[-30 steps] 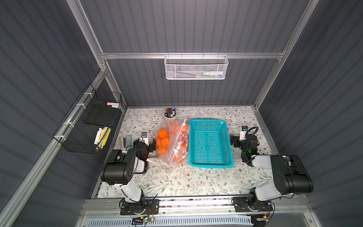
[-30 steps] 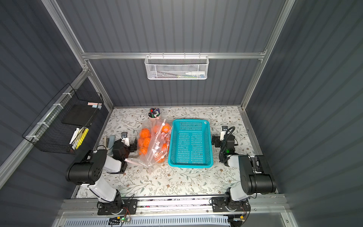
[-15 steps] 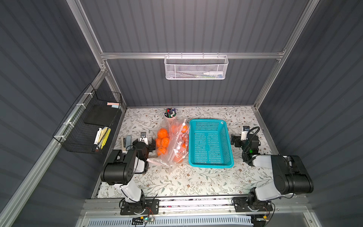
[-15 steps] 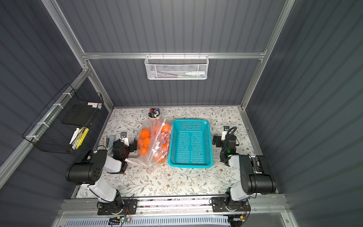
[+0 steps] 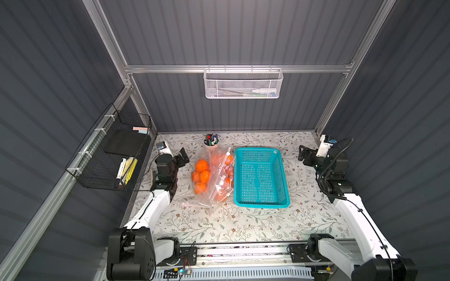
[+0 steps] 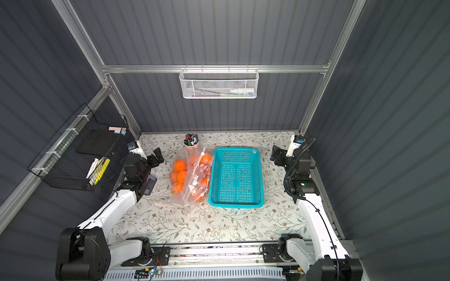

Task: Open the zip-top bag and take out the orange
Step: Move the basket to the center of the board.

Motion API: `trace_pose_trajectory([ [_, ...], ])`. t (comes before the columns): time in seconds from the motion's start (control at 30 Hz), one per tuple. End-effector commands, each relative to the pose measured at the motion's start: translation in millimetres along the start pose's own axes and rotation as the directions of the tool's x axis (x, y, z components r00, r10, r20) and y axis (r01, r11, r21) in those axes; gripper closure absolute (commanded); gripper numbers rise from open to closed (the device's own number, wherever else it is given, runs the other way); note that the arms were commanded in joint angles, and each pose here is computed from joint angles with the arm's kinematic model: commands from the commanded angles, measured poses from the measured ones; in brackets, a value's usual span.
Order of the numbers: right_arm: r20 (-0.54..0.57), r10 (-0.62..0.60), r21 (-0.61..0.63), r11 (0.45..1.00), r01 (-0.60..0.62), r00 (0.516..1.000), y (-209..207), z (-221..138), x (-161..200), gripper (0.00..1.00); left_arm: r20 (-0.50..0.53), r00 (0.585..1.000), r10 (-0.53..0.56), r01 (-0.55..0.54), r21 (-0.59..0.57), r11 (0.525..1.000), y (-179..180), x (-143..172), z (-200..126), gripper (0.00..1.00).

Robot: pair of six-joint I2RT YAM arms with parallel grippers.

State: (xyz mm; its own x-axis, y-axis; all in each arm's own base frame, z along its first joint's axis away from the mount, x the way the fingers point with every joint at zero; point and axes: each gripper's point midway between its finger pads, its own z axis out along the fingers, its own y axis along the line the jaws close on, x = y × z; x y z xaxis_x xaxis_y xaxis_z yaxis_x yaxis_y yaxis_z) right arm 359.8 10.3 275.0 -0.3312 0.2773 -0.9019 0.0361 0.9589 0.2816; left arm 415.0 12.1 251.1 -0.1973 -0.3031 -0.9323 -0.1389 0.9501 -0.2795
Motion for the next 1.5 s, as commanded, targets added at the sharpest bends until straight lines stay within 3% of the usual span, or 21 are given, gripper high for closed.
trace_pose_trajectory([
  [0.0,-0.429,0.131,0.010,0.990,-0.140,0.894,3,-13,105,0.17,-0.165,0.985,-0.044,0.084,0.247,0.965,-54,-2,-13,0.01],
  [0.1,-0.537,0.114,-0.012,0.990,-0.143,0.836,14,-18,127,0.18,-0.220,0.975,0.005,0.079,0.370,0.926,-77,-2,-35,0.00],
  [0.27,-0.647,0.073,-0.002,0.995,-0.098,0.759,19,-3,168,0.21,-0.222,0.971,0.091,-0.005,0.360,0.933,-68,7,-59,0.01],
  [0.47,-0.764,0.050,0.061,0.998,-0.005,0.643,13,20,201,0.31,-0.265,0.957,0.122,-0.017,0.365,0.931,-64,28,-63,0.01],
  [0.57,-0.777,0.041,0.097,0.994,0.056,0.628,3,30,208,0.36,-0.263,0.954,0.141,-0.035,0.371,0.928,-64,28,-67,0.01],
  [0.8,-0.800,0.015,0.152,0.972,0.177,0.600,-16,53,205,0.72,-0.292,0.942,0.165,-0.049,0.365,0.930,-60,39,-66,0.01],
  [0.97,-0.797,0.003,0.169,0.961,0.218,0.605,-29,65,195,0.85,-0.293,0.940,0.174,-0.063,0.354,0.933,-57,39,-66,0.01],
  [1.13,-0.782,0.058,0.183,0.973,0.139,0.621,-39,71,185,0.85,-0.305,0.936,0.174,-0.058,0.355,0.933,-56,44,-65,0.01],
  [1.23,-0.782,0.042,0.153,0.980,0.125,0.622,-34,75,182,0.80,-0.309,0.935,0.177,-0.058,0.357,0.932,-57,45,-64,0.01],
  [1.3,-0.780,0.040,0.138,0.984,0.109,0.625,-30,75,180,0.73,-0.308,0.933,0.188,-0.068,0.362,0.930,-57,45,-64,0.01],
  [1.37,-0.772,0.035,0.126,0.987,0.098,0.634,-26,74,176,0.59,-0.313,0.928,0.203,-0.082,0.361,0.929,-56,45,-64,0.01],
  [1.47,-0.738,0.027,0.109,0.991,0.079,0.674,-18,66,157,0.45,-0.318,0.922,0.222,-0.103,0.352,0.930,-53,46,-66,0.01],
])
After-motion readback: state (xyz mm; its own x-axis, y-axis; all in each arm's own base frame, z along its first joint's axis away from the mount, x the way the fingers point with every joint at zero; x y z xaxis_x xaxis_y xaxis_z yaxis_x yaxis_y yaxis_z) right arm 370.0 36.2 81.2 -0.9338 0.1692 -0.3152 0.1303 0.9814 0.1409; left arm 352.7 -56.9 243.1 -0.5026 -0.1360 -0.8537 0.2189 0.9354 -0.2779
